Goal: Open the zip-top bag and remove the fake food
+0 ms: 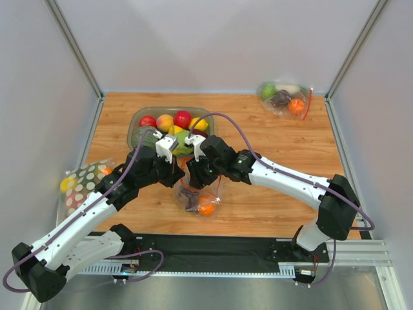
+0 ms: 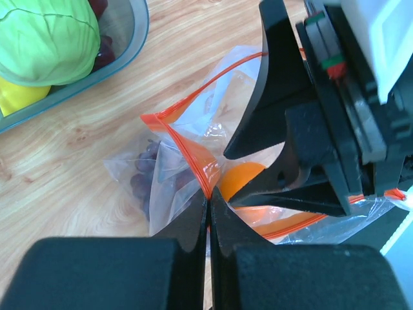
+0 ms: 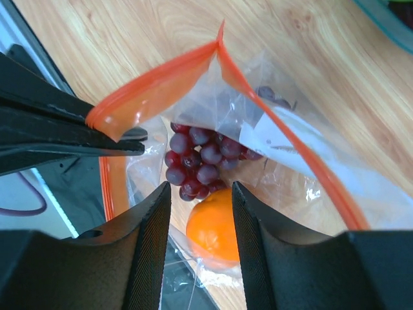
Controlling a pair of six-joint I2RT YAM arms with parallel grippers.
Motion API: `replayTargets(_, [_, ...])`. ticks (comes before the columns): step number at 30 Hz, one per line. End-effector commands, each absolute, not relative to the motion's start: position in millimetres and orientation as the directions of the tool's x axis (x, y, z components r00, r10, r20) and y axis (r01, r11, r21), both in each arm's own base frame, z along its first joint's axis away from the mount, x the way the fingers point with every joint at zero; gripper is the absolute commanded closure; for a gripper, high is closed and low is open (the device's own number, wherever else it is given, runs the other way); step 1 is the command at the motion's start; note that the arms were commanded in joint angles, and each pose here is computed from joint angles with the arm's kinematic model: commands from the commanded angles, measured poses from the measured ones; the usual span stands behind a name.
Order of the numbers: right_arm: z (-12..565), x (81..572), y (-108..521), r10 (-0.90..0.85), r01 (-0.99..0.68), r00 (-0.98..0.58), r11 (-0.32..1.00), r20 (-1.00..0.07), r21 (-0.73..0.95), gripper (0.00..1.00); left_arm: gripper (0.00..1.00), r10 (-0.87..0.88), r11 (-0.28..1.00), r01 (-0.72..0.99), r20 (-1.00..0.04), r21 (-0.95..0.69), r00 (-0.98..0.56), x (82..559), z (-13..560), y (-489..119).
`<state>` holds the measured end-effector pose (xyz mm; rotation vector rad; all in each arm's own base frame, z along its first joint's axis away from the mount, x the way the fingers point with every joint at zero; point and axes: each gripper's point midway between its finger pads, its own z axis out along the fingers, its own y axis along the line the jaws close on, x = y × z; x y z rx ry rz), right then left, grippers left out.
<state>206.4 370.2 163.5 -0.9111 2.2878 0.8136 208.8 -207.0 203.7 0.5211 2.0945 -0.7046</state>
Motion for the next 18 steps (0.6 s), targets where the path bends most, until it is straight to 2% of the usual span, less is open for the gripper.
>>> replayTargets(1, [149,205,358,-0.453,-0.727,-0.617,0.641,-0.643,0.246,0.56,1.0,0.093,0.732,0.614,-0.849,-0.295,-0.52,209,214,-210])
replayTargets(9, [111,169,340,-0.509,-0.696,-0.668,0.686,-0.542,0.214,0.53,1.0,0.08,0.707,0.63,-0.85,-0.32,-0.521,202,208,-213])
replayTargets(18, [107,150,331,-0.526,-0.68,-0.68,0.713,-0.511,0.171,0.49,1.0,0.075,0.708,0.63,-0.854,-0.318,-0.516,196,208,-208])
